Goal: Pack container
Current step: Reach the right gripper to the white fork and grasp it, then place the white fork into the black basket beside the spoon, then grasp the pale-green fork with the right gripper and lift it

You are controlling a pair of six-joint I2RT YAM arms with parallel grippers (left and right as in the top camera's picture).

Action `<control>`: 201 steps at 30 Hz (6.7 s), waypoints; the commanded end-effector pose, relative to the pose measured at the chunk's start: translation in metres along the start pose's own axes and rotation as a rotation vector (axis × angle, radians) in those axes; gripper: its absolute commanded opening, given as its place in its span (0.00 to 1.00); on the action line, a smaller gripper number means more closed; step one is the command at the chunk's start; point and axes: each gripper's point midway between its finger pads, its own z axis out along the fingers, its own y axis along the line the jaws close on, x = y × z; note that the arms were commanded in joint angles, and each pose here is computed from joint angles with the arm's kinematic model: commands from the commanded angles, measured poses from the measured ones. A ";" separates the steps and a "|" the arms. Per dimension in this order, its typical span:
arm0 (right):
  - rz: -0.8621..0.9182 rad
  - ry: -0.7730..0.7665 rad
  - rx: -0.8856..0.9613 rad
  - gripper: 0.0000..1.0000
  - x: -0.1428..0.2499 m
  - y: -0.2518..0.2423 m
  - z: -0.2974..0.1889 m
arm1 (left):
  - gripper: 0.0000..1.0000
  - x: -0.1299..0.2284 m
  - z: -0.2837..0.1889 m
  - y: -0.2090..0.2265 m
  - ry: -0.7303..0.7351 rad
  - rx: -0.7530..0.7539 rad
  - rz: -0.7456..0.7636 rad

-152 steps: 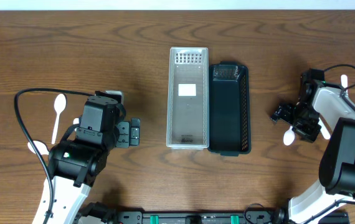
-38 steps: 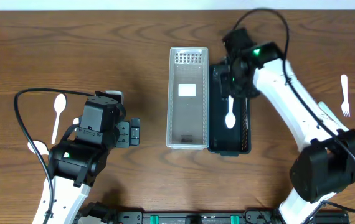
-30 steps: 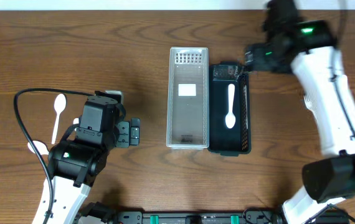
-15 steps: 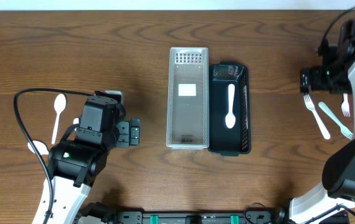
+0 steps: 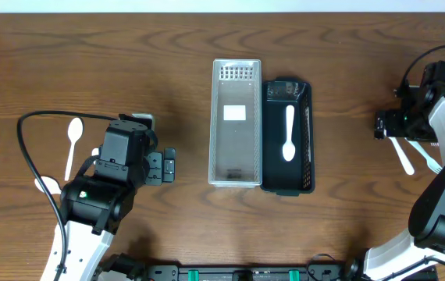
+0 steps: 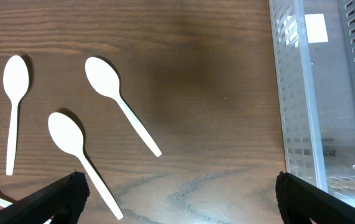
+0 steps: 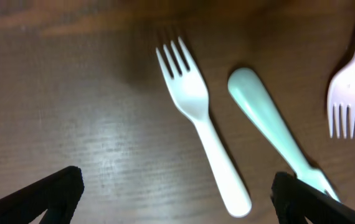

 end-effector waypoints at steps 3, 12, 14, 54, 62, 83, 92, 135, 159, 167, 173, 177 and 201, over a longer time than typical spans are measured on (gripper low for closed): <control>-0.029 0.000 -0.014 0.98 -0.003 0.000 0.013 | 0.98 -0.007 -0.006 0.003 -0.025 -0.014 -0.012; -0.039 0.076 -0.033 0.98 0.006 0.004 0.047 | 0.98 -0.007 -0.006 0.003 -0.025 -0.013 -0.012; -0.039 0.101 -0.041 0.97 0.010 0.005 0.056 | 0.98 -0.007 -0.006 0.003 -0.025 -0.013 -0.012; 0.002 0.191 -0.104 0.20 0.028 0.018 0.081 | 0.98 -0.007 -0.006 0.003 -0.026 -0.014 -0.011; 0.061 0.184 -0.097 0.01 0.025 0.017 0.081 | 0.98 -0.008 -0.006 0.003 -0.026 -0.014 -0.011; -0.091 -0.248 -0.181 0.01 -0.063 0.168 -0.137 | 0.98 -0.007 -0.006 0.003 -0.026 -0.014 -0.011; -0.119 -0.148 -0.229 0.01 -0.031 0.257 -0.094 | 0.98 -0.007 -0.006 0.003 -0.026 -0.014 -0.012; 1.483 -0.134 0.086 0.99 -0.014 -0.059 -0.101 | 0.98 -0.007 -0.006 0.003 -0.025 -0.014 -0.012; 1.666 -0.023 0.111 0.99 0.043 -0.083 0.027 | 0.98 -0.007 -0.006 0.003 -0.025 -0.013 -0.012; 1.648 -0.006 0.106 0.99 0.044 -0.084 0.038 | 0.98 -0.007 -0.006 0.003 -0.025 -0.013 -0.012; 1.682 0.017 0.110 0.99 0.049 -0.087 0.048 | 0.98 -0.007 -0.006 0.003 -0.025 -0.013 -0.012; 1.694 0.066 0.111 0.99 0.056 -0.086 0.061 | 0.98 -0.007 -0.006 0.003 -0.025 -0.014 -0.012; 1.650 0.200 0.137 0.88 0.081 -0.079 0.077 | 0.98 -0.007 -0.006 0.003 -0.025 -0.014 -0.012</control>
